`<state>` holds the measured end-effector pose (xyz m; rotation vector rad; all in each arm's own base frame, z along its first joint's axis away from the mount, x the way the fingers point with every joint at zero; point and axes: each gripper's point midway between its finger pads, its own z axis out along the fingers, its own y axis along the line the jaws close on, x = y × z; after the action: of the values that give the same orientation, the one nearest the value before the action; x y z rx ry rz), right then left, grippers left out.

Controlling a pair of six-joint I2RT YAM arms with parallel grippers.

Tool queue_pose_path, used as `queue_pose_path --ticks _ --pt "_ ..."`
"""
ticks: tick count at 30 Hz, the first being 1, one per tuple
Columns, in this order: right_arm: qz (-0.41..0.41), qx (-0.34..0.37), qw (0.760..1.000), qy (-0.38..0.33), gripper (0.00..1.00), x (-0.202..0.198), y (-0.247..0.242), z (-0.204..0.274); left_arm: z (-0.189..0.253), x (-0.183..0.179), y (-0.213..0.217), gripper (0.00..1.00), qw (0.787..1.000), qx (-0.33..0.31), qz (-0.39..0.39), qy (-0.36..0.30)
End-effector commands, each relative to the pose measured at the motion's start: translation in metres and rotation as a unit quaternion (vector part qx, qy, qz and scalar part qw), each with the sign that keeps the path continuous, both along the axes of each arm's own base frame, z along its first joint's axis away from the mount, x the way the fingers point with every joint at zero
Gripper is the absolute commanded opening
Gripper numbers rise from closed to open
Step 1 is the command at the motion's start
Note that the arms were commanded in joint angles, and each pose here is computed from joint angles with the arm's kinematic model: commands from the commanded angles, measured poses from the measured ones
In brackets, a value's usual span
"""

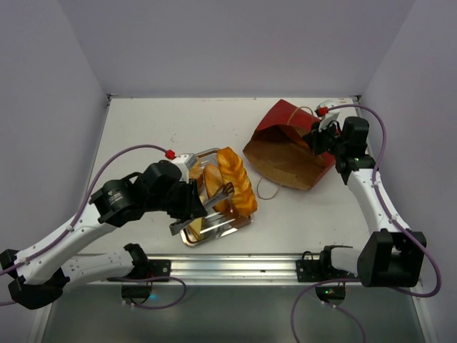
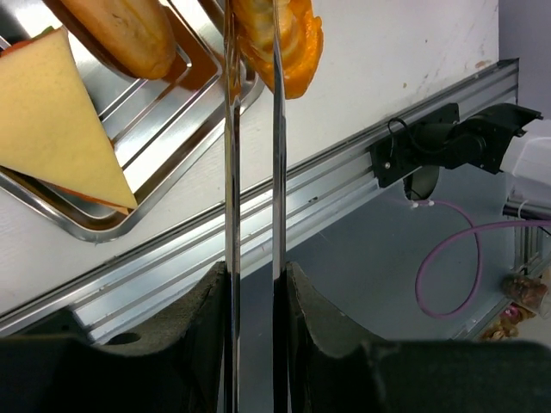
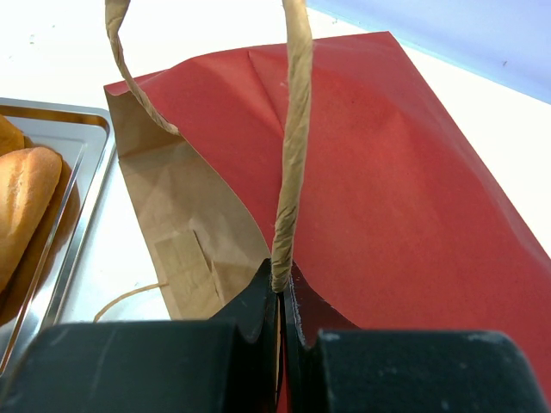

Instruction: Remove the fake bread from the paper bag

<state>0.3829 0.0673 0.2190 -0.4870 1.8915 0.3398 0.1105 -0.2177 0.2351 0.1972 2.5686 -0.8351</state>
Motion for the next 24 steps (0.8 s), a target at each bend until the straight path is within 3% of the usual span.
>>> queue_pose_path --ticks 1,24 --pt "0.005 0.005 1.0 -0.014 0.0 0.001 0.001 0.009 0.014 -0.001 0.012 0.0 0.999 0.018 -0.015 -0.027" --pt "0.005 0.005 1.0 -0.013 0.0 0.001 0.001 0.008 -0.013 -0.036 0.067 0.0 0.997 0.074 0.005 0.013"
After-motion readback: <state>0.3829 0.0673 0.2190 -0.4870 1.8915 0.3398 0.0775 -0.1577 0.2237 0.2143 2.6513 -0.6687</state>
